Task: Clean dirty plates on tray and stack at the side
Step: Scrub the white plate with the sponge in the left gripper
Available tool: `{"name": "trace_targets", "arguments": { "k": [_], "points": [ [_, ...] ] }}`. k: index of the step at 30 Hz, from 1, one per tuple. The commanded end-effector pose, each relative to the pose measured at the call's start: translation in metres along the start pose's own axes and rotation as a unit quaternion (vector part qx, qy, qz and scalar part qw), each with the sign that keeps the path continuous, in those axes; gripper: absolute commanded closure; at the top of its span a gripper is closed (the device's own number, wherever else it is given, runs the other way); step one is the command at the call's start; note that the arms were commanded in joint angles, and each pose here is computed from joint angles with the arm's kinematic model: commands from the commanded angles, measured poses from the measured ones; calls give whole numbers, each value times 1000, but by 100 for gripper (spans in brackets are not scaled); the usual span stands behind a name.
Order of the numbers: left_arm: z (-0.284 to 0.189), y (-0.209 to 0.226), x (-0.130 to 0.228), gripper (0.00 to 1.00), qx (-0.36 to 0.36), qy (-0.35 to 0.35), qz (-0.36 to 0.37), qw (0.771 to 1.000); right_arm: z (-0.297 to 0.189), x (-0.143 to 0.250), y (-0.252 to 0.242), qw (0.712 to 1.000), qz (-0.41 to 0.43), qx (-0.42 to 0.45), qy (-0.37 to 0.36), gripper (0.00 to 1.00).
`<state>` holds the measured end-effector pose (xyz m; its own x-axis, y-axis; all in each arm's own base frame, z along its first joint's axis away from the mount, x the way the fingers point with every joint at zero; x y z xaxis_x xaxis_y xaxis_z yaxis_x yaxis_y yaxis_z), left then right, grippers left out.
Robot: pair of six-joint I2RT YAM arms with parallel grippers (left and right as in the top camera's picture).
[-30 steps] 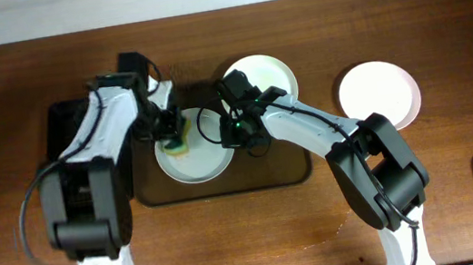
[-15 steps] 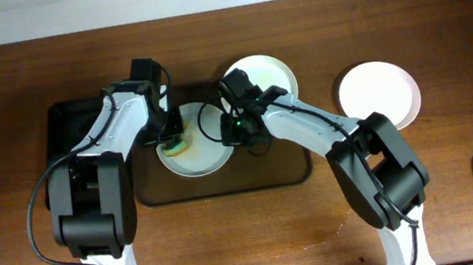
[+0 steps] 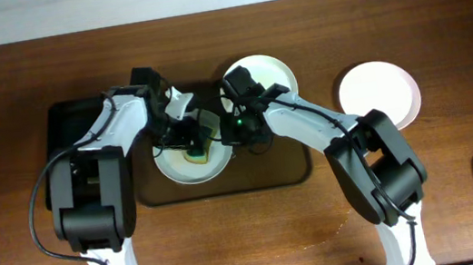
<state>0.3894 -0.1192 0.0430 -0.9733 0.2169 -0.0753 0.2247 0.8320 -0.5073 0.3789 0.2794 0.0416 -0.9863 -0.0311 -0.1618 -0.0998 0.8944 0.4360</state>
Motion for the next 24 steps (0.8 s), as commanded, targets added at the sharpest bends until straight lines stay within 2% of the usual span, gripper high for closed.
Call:
{"name": "trace_targets", "arguments": {
  "k": [1,4,5,7,9,11,12,14,16,22,24],
  "points": [
    [7,13,6,100,79,0,-50,996,20,17,10,994,12,-80,69,96],
    [-5,-19,-5,99,215,-26,-69,974,20,16,7,994,14,-79,67,96],
    [-2,-10,-13,99,183,-37,-96,978,20,16,7,994,14,-80,67,96],
    [5,29,-23,100,46,-64,-153,985,20,16,7,994,14,-79,68,96],
    [-3,50,-14,100,15,-57,-185,981,20,16,7,994,14,-79,68,96],
    [-20,86,6,99,-10,-44,-245,968,20,17,7,994,15,-77,70,96],
    [-30,102,20,99,-15,-30,-254,967,20,17,7,994,15,-78,70,96],
    [-45,125,64,100,-63,42,-266,961,20,17,7,994,15,-78,70,96],
    [-44,115,74,100,-58,76,-255,962,20,16,7,994,15,-78,68,96],
    [2,51,47,99,-78,92,-138,983,20,16,7,994,15,-79,68,96],
    [10,49,39,99,-133,78,-160,975,20,16,7,994,15,-79,68,96]
  ]
}}
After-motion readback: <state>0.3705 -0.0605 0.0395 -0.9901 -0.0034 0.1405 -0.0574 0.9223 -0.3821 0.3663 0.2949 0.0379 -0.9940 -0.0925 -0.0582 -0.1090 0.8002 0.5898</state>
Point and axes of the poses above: each gripper's point midway between its finger pads, its own z axis out along the fingers, its own y axis along the line the jaws close on, x = y × z, the point moved 4 cm from there along -z, back along the fingers, and after that the axes turned 6 degrees about -z, right-handed, at the moved point
